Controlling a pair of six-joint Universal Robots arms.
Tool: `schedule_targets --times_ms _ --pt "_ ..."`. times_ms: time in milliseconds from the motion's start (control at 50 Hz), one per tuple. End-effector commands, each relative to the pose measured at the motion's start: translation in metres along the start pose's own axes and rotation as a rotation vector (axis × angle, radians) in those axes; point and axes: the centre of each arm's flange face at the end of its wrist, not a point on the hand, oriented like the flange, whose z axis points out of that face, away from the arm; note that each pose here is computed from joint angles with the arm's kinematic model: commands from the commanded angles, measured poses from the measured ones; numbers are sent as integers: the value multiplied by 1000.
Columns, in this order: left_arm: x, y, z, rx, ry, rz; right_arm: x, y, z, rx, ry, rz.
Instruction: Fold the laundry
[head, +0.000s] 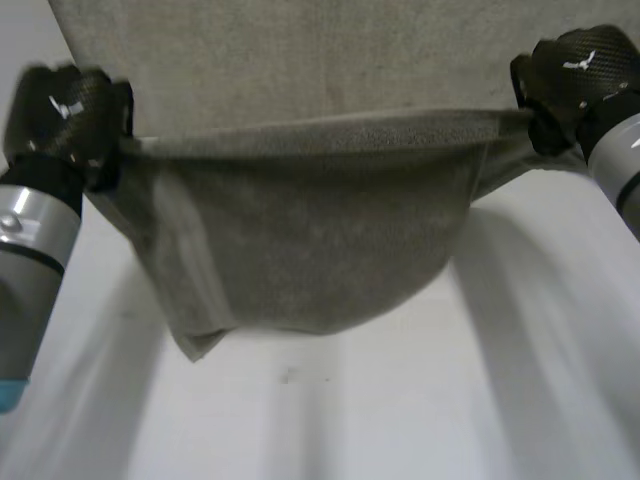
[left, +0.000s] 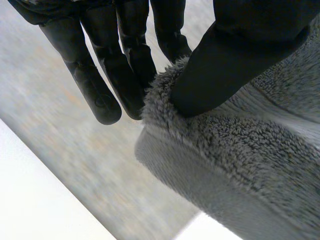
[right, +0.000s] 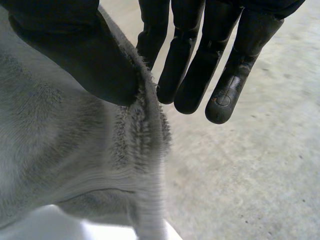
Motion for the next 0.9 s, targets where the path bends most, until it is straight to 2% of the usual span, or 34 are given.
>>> schedule_targets --times_ms 20,100,140,220,280,300,320,360,380,420,440,460,480,500,520,560,600,640,700,740,760,800,860,900 --pt "33 41 -27 -210 187 -22 -23 12 -28 -195 -221 -181" --pt "50 67 -32 -327 275 -40 -54 33 -29 -298 -366 -237" --pt "54 74 -31 -351 289 -39 -60 38 -27 -313 -392 -263" --pt "57 80 -18 -349 290 -31 -65 49 -19 -336 -409 -319" --pt "55 82 7 -317 268 -26 -62 52 3 -310 -359 -372" --pt "52 76 26 -270 244 -24 -60 50 20 -276 -303 -388" --pt "52 76 26 -269 244 -24 -60 50 20 -276 -303 -388" --pt "39 49 69 -118 162 -26 -46 31 59 -136 -116 -405" --pt "39 48 69 -118 161 -26 -46 31 60 -135 -115 -405" --pt "18 4 109 91 43 -42 -22 -5 95 96 127 -394" --pt "18 3 109 93 42 -42 -22 -6 95 97 128 -394" --pt "5 -24 125 218 -29 -62 -10 -26 105 222 240 -386" --pt "5 -25 125 219 -30 -63 -1 -45 109 333 337 -380" --pt "-8 -51 136 342 -100 -85 -1 -45 109 334 338 -380" --pt "-19 -73 141 443 -161 -108 8 -61 108 422 416 -373" --pt "-27 -87 144 511 -205 -122 13 -71 106 476 458 -372" --pt "-33 -97 144 558 -235 -135 13 -74 102 495 448 -377" --pt "-33 -95 143 556 -237 -136 2 -68 95 496 352 -399" --pt "-23 -75 137 463 -199 -138 -6 -59 92 468 279 -412" --pt "-10 -39 123 325 -143 -138 -22 -37 84 384 142 -420" --pt "-9 -39 123 324 -142 -138 -22 -37 84 383 141 -420" --pt "6 3 106 184 -88 -145 -42 -6 75 253 -4 -415" --pt "15 26 94 110 -58 -147 -52 10 69 184 -78 -412" --pt "29 68 69 -24 16 -141 -73 49 58 34 -226 -389"
